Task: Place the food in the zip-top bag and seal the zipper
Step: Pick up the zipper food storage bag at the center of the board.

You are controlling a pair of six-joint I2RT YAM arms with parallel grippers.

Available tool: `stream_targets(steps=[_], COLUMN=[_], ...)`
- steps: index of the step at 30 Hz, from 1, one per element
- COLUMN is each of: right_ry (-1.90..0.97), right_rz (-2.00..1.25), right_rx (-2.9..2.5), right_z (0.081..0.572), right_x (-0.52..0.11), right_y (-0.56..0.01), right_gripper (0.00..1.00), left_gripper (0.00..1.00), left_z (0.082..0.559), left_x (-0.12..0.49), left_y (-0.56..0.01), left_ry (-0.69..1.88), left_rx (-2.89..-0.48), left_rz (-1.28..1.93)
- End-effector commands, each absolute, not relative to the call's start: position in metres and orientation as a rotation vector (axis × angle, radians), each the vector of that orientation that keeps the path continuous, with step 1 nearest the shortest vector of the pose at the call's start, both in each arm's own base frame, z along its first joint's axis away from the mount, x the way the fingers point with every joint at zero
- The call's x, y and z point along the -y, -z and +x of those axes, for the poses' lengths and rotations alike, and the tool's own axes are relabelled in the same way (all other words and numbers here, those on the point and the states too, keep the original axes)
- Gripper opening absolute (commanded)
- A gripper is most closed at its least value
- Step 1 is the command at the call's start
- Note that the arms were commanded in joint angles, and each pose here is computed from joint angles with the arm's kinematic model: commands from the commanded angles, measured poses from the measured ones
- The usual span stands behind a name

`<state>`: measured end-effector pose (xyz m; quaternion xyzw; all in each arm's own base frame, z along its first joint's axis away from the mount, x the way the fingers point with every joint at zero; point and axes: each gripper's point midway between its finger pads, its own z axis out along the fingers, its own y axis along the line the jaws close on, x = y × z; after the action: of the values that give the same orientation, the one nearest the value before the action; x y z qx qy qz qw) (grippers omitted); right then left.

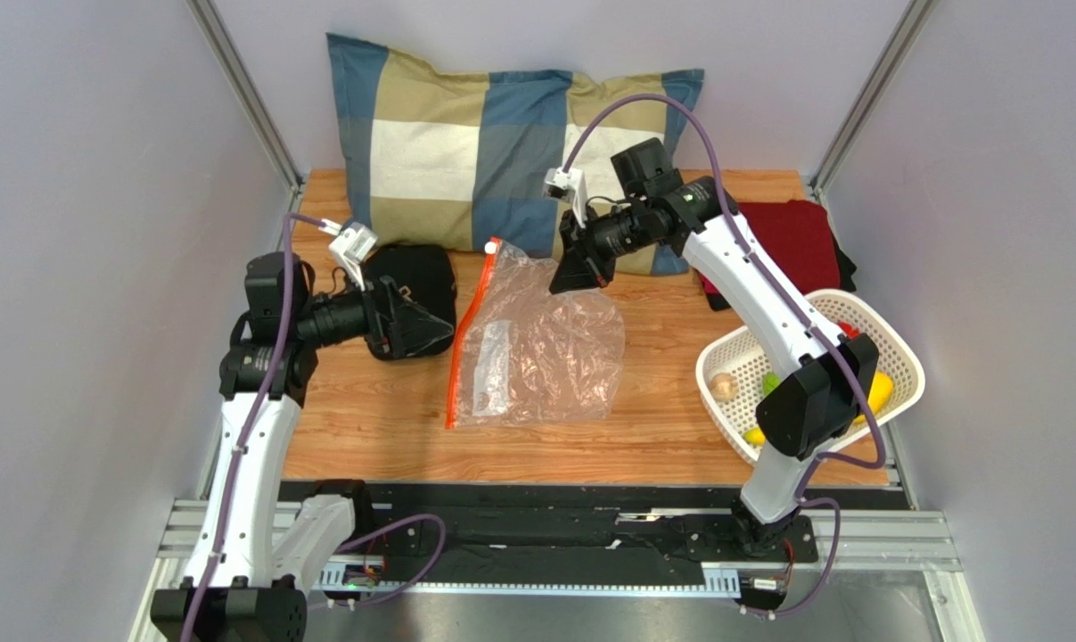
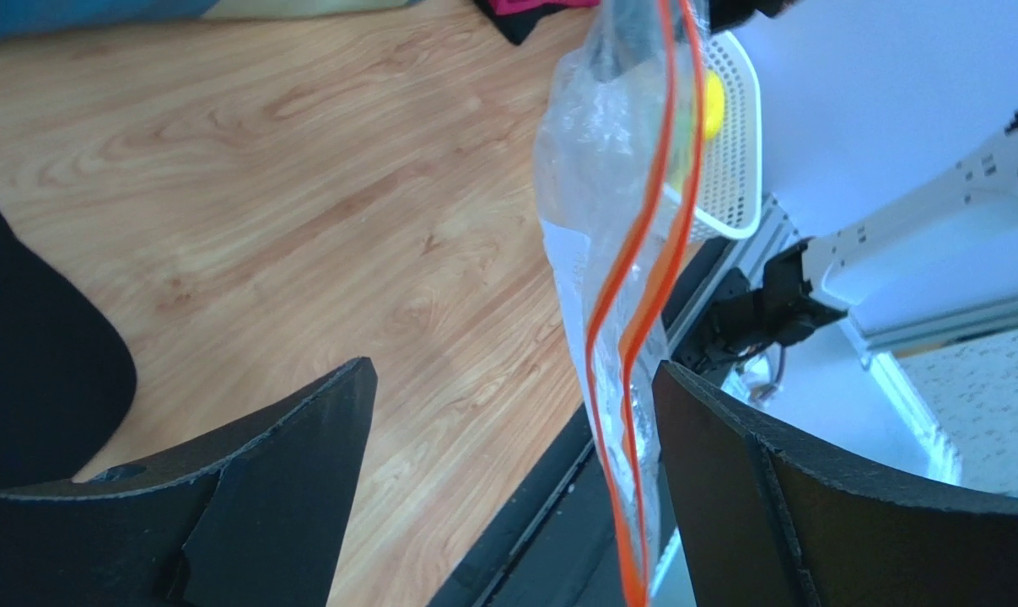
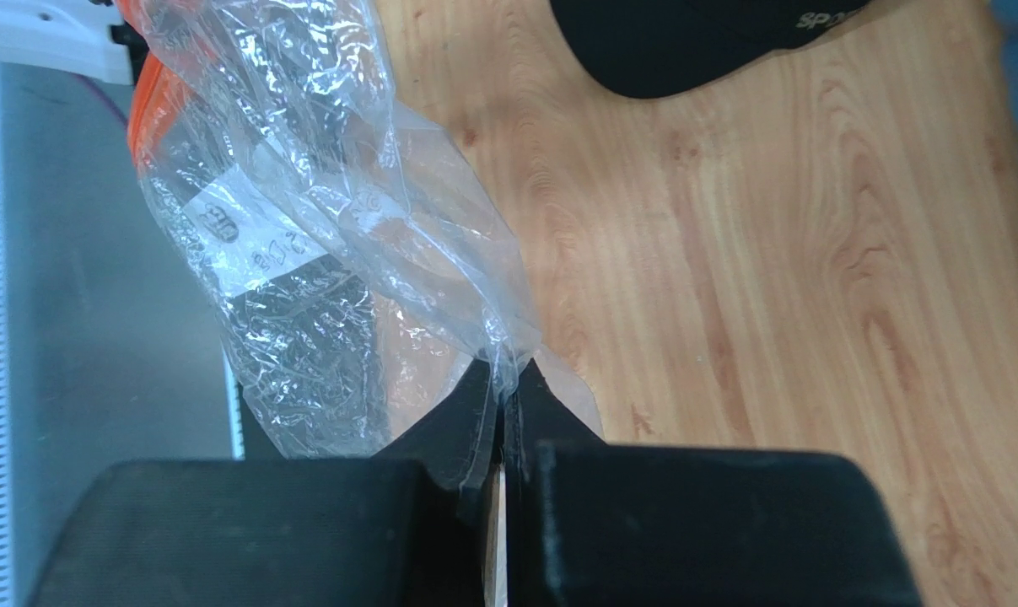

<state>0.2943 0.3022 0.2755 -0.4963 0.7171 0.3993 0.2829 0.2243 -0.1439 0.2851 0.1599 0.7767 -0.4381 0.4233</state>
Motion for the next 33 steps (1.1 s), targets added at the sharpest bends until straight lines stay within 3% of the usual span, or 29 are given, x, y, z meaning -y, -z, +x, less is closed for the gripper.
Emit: stream_targets(steps=[1,3,5,6,8,16,23,33], right_ry=[-1.289,-1.379,-1.524,-1.569,-1.670,-1.796,-1.831,-1.842], right_rz=[-1.374,-1.398,-1.426,-1.433,-1.434,-1.493,-1.680,-1.786], right_rx=[-1.829,-1.867,-1.893,-1.894,-1.911,-1.975,-2.041,-2.082], right_z=[0.279,0.266,0.249,0.243,0.232,0.198,0.152,0.135], right_x=[-0.306,-0.304,-0.302,-0.301,-0.300,-0.307,-0.326,-0.354], right_y=[-0.292,-0.289,-0.280,-0.280,-0.275,-0.256,-0.229,-0.217], right_gripper=[0.00,0.00,0.00,0.00,0.00,0.00,0.00,0.00], left_gripper=[0.90,0.94,0.94,0.95,0.97,0.99,0.99,0.99], left_z=[0.193,0.183,0.170,0.170,0.158,0.134,0.110,0.086], left_x=[0.149,0.142,0.133,0.127,0.115,0.118,0.143,0.164], left_y=[-0.328,-0.348,-0.335,-0.346,-0.335,-0.320,-0.314,-0.275], left_ry=[1.010,0.791,0.700,0.530,0.416,-0.108,-0.065,0.075], left_rx=[-1.721,-1.570,-1.631,-1.505,-1.508,-0.785,-0.470,-0.217], left_rz=[0.662,0.916,1.014,1.180,1.313,1.832,1.937,2.077])
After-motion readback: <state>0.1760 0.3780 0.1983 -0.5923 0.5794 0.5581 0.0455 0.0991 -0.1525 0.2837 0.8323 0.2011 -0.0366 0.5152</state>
